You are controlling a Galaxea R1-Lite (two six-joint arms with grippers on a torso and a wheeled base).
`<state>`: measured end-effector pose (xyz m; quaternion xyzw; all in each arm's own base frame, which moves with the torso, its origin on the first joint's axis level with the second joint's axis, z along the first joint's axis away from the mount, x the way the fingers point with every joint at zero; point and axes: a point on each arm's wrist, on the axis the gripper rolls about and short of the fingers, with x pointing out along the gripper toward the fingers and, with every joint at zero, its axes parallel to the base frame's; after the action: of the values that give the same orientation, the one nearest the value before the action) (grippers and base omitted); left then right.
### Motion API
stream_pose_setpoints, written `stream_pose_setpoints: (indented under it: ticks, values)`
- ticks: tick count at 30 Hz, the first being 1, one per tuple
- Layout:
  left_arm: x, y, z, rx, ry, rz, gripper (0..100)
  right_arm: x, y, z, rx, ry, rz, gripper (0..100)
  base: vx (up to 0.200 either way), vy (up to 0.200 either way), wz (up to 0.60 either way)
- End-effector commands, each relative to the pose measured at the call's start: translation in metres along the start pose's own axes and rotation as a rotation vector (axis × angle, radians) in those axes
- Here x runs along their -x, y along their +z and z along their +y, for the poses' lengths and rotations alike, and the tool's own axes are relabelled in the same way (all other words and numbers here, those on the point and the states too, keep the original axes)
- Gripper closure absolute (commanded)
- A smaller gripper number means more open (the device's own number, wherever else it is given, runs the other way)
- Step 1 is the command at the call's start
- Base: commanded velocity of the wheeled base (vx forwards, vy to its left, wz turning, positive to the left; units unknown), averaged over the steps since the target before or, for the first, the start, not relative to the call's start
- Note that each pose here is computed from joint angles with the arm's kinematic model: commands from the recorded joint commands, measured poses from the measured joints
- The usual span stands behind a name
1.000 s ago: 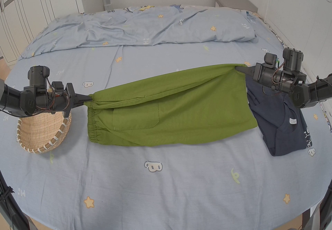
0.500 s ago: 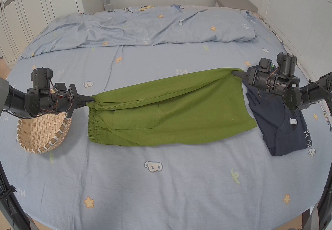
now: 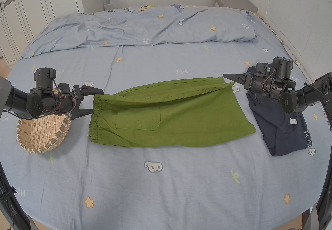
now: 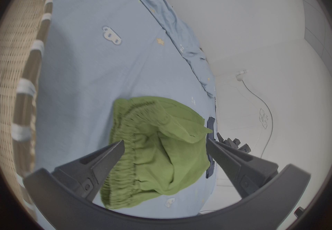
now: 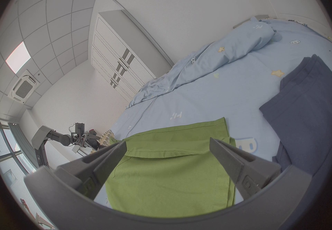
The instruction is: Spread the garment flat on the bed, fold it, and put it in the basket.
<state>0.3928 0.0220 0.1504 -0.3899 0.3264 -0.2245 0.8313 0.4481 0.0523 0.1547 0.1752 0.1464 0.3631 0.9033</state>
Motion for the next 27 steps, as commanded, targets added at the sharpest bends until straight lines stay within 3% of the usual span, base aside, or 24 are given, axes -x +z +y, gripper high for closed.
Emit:
stream_pose_setpoints:
  ticks: [1,6,9,11,15,19,22,27]
  values:
    - [-0.002,-0.008,-0.017,-0.007,-0.029,0.02,0,0.001,-0.001,0.001,-0.002,-0.001,0.002,0,0.0,0.0,0.0]
    - [-0.016,-0.009,-0.026,-0.021,-0.062,0.026,0,0.003,-0.002,0.002,-0.004,-0.002,0.004,0,0.0,0.0,0.0]
    - [-0.044,0.001,-0.003,-0.008,-0.075,0.005,0,0.009,0.005,0.009,0.005,-0.001,-0.008,0,0.0,0.0,0.0]
    - [-0.05,0.006,0.0,0.003,-0.075,-0.011,0,0.011,0.005,0.011,0.007,-0.001,-0.008,0,0.0,0.0,0.0]
    - [-0.071,0.031,0.007,0.033,-0.039,-0.152,0,0.02,0.011,0.02,0.025,0.007,-0.03,0,0.0,0.0,0.0]
    - [-0.065,0.05,0.009,0.091,-0.011,-0.26,0,0.022,0.013,0.023,0.034,0.01,-0.041,0,0.0,0.0,0.0]
    - [-0.059,0.053,0.008,0.131,-0.028,-0.279,0,0.022,0.013,0.023,0.035,0.01,-0.041,0,0.0,0.0,0.0]
    - [-0.051,0.045,-0.001,0.122,-0.043,-0.276,0,0.022,0.013,0.023,0.035,0.01,-0.041,0,0.0,0.0,0.0]
